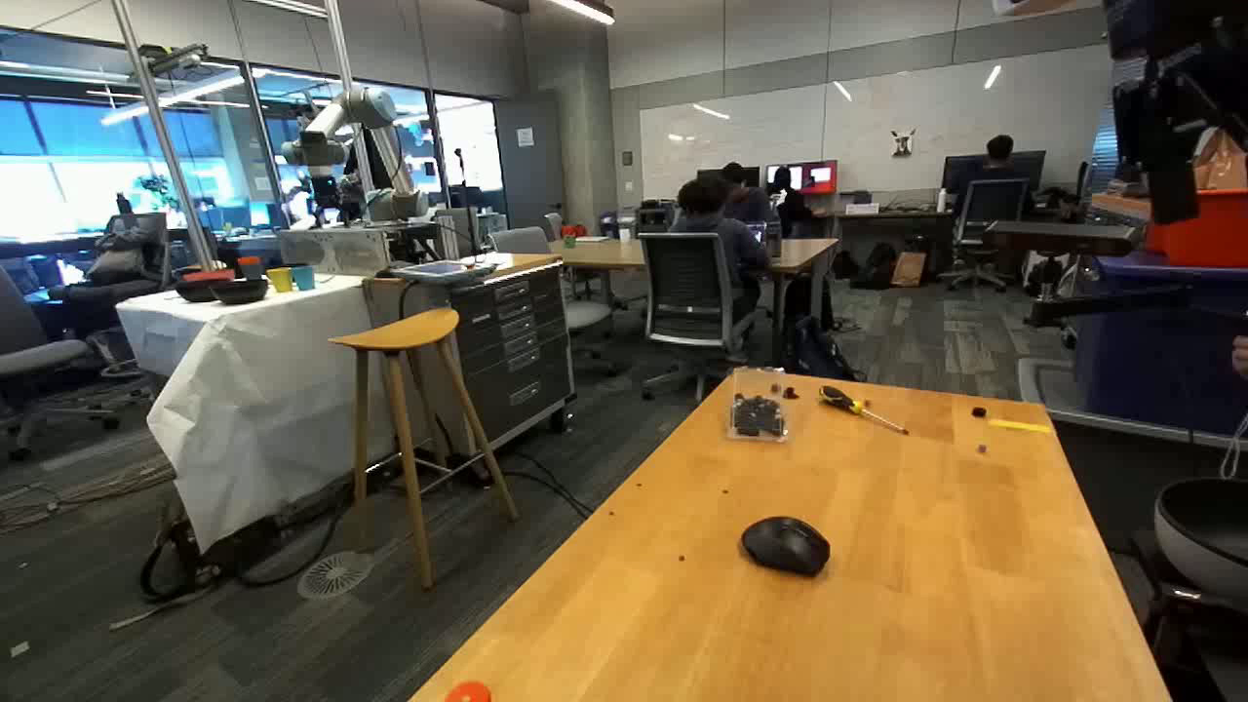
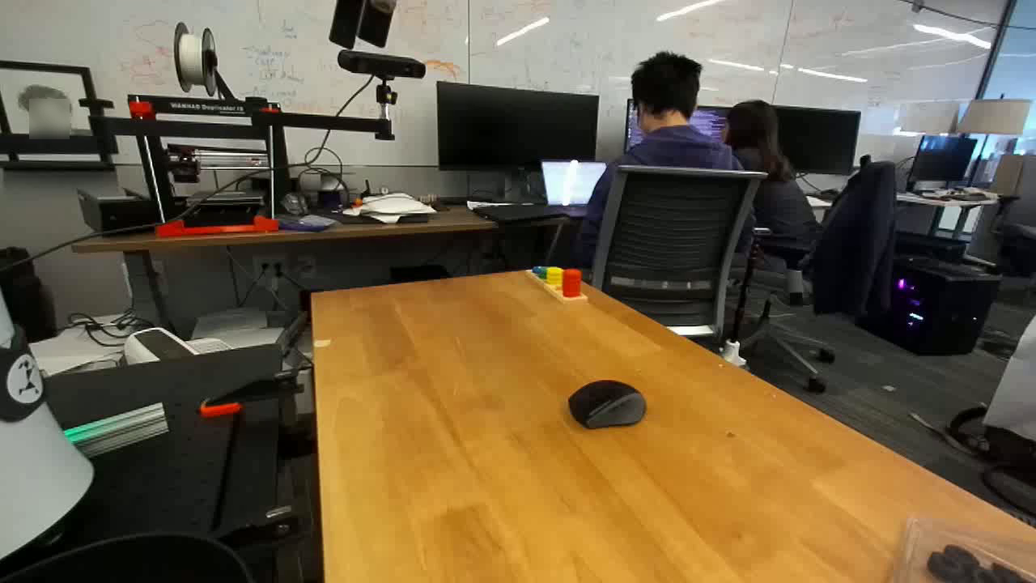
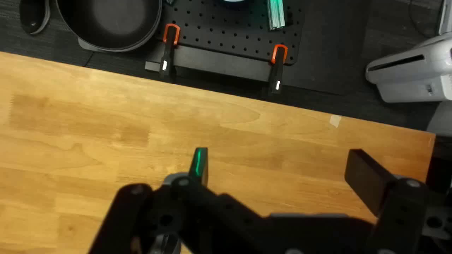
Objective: Press the click button on the mouse that is on the table
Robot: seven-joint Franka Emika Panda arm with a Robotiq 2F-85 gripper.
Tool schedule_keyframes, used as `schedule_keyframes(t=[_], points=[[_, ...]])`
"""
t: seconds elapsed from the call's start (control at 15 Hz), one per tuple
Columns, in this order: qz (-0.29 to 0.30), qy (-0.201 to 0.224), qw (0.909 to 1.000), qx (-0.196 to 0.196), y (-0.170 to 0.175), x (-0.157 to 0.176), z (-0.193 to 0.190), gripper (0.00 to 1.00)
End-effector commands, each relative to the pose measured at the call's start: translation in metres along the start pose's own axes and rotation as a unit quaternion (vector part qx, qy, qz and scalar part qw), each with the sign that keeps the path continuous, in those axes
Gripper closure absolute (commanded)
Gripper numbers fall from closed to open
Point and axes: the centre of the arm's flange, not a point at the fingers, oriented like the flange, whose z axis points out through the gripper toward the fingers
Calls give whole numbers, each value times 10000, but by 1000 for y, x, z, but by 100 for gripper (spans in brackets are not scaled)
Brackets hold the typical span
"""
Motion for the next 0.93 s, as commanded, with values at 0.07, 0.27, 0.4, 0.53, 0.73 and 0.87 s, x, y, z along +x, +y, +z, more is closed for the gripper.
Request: schedule_keyframes(t=[0.07,0.27,0.4,0.53,0.73,0.87], points=[[-1,18,10000,-2,0,0,-1,0],[-1,24,10000,-3,0,0,-2,0],[-1,24,10000,-3,0,0,-2,0],[103,235,9997,-54,1,12,-7,0],[176,893,9952,-356,10,39,-23,0],[246,1428,9878,-564,17,59,-36,0]])
